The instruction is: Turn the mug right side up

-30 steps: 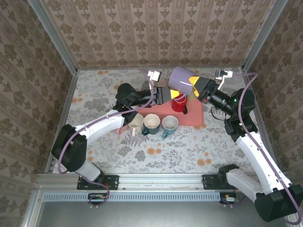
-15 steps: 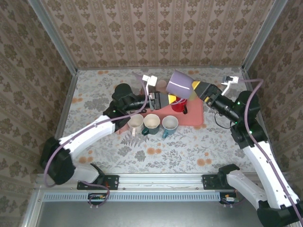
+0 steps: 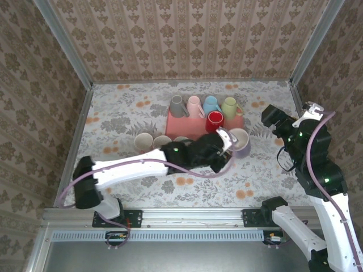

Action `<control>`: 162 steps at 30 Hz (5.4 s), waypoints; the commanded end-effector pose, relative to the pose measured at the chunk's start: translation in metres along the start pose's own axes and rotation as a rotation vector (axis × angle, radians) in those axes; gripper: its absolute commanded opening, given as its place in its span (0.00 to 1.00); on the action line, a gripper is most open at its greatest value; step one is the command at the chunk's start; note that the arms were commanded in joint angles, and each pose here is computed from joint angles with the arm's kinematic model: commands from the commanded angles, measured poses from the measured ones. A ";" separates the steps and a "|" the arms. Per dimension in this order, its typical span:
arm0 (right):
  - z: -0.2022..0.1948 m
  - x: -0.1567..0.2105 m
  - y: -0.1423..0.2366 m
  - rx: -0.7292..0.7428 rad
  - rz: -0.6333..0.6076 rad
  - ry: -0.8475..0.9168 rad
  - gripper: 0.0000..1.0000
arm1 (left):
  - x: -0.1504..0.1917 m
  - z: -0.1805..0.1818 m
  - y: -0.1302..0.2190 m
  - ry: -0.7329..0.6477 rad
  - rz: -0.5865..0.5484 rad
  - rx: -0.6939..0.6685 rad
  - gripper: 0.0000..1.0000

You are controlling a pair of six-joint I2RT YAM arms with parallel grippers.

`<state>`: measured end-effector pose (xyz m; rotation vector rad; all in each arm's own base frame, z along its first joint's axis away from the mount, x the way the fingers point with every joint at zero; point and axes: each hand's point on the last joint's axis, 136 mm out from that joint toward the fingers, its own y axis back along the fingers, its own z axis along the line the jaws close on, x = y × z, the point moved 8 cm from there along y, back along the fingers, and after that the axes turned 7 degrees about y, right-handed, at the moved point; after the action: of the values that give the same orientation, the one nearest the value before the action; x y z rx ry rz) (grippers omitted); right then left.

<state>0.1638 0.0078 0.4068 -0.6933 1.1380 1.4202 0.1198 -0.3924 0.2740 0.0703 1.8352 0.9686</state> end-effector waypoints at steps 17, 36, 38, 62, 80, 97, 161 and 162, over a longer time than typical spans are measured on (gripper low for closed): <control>-0.012 0.014 0.010 0.032 0.013 0.024 0.99 | 0.044 0.025 -0.095 0.026 0.103 -0.297 0.00; -0.009 0.024 -0.001 0.005 0.037 0.043 0.99 | 0.062 0.049 -0.122 0.074 0.176 -0.389 0.04; -0.009 0.024 -0.002 0.003 0.036 0.044 0.99 | 0.063 0.050 -0.122 0.080 0.178 -0.385 0.08; -0.004 0.021 -0.007 -0.002 0.047 0.055 1.00 | 0.059 0.047 -0.103 0.071 0.156 -0.330 0.28; -0.005 0.024 -0.009 0.000 0.054 0.065 1.00 | 0.054 0.042 -0.088 0.064 0.159 -0.303 0.13; -0.004 0.026 -0.012 -0.001 0.058 0.070 1.00 | 0.055 0.038 -0.093 0.051 0.211 -0.252 0.18; 0.096 0.208 -0.273 -0.033 1.023 0.743 1.00 | 0.016 0.128 0.141 0.042 -0.233 -0.119 0.61; 0.095 0.210 -0.276 -0.031 1.029 0.743 1.00 | 0.015 0.128 0.141 0.045 -0.234 -0.117 0.61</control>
<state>0.4043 0.1512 0.1857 -0.7628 2.2424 2.0639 0.1670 -0.2157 0.3276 -0.2441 1.7927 0.9650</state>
